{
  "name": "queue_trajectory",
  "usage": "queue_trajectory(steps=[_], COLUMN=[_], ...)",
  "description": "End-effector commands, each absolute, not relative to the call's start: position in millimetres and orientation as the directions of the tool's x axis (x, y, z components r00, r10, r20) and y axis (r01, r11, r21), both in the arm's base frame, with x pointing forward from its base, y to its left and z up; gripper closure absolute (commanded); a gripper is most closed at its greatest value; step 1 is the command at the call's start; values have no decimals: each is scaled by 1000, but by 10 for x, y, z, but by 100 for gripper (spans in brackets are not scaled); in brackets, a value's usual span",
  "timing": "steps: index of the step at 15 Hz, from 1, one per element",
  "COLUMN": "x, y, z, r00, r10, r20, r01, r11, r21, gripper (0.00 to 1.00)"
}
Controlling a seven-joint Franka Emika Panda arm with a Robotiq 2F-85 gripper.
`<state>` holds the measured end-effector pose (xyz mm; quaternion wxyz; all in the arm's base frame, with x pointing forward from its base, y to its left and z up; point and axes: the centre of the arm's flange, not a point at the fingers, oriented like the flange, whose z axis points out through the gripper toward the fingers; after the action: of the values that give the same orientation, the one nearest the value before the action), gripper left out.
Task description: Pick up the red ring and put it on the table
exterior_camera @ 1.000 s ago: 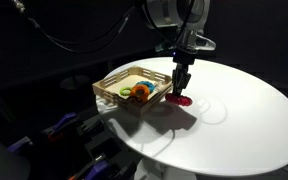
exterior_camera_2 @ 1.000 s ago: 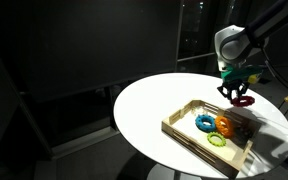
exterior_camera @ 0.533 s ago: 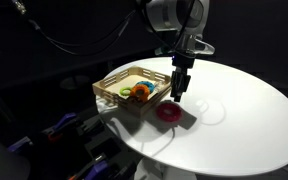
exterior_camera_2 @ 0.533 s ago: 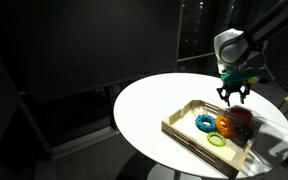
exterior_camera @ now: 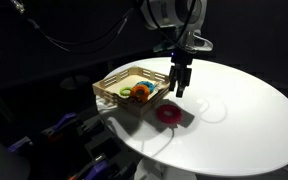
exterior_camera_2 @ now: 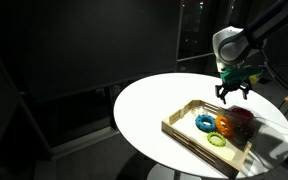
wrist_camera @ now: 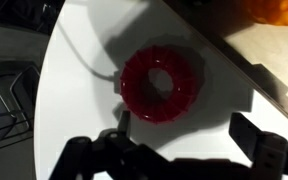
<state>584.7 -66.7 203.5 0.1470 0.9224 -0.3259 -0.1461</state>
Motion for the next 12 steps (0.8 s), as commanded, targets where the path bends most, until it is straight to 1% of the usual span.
queue_trajectory(steps=[1,12], x=[5856,5762], y=[-660,-297], z=[2332,2945], r00=[788,925], r10=[-585,-255], r20=[-193,-283], r01=[-501,-209], r11=[-791,-960], r21=[351,185], gripper=[0,0])
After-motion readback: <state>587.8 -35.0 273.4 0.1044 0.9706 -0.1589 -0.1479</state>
